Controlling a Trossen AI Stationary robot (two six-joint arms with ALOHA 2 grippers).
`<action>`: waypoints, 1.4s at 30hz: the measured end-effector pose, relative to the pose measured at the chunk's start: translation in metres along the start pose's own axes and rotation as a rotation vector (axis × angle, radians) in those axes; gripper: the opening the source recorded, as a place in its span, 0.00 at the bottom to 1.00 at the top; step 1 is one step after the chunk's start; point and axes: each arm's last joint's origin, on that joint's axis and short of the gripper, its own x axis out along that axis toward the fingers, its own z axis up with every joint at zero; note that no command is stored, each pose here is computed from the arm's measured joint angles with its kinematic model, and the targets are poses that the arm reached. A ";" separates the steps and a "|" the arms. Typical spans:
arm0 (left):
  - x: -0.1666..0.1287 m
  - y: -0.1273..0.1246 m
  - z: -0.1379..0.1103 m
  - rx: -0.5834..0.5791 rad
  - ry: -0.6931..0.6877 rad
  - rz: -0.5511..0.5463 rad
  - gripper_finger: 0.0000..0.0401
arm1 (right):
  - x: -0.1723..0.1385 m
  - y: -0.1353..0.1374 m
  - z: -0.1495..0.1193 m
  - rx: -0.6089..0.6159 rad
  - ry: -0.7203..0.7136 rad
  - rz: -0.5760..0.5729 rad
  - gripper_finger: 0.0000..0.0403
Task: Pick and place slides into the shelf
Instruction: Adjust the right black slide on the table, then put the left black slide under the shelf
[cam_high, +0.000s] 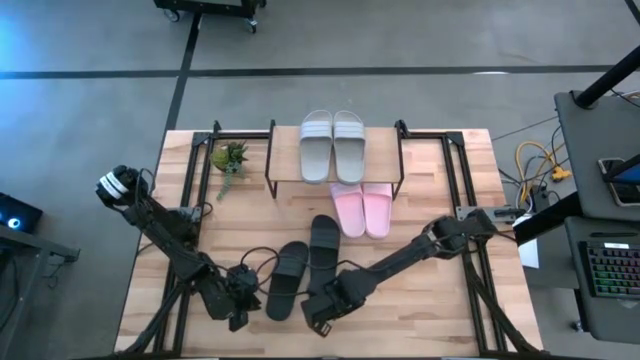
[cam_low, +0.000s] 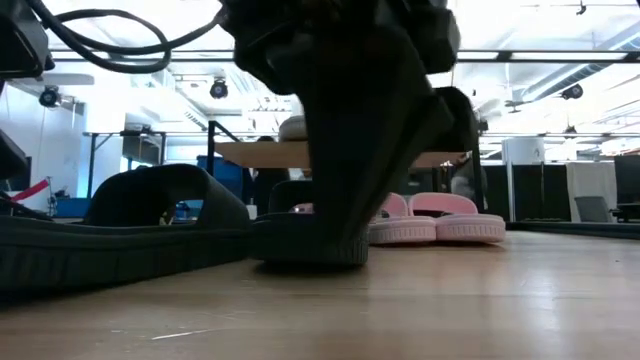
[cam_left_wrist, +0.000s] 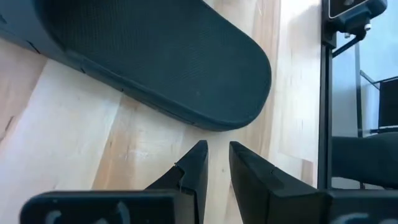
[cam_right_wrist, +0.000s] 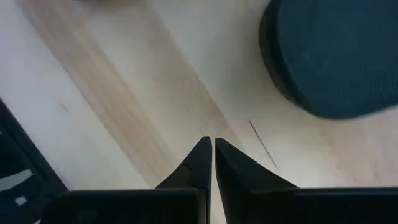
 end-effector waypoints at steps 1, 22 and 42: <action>0.000 0.000 0.000 0.000 0.000 0.000 0.13 | 0.001 -0.001 0.001 -0.003 -0.003 0.000 0.03; 0.018 -0.003 -0.008 -0.024 0.022 -0.038 0.13 | 0.011 -0.039 0.033 0.010 -0.092 -0.177 0.03; 0.036 -0.015 -0.018 0.026 0.001 -0.174 0.13 | -0.034 0.003 0.004 0.170 -0.191 -0.160 0.03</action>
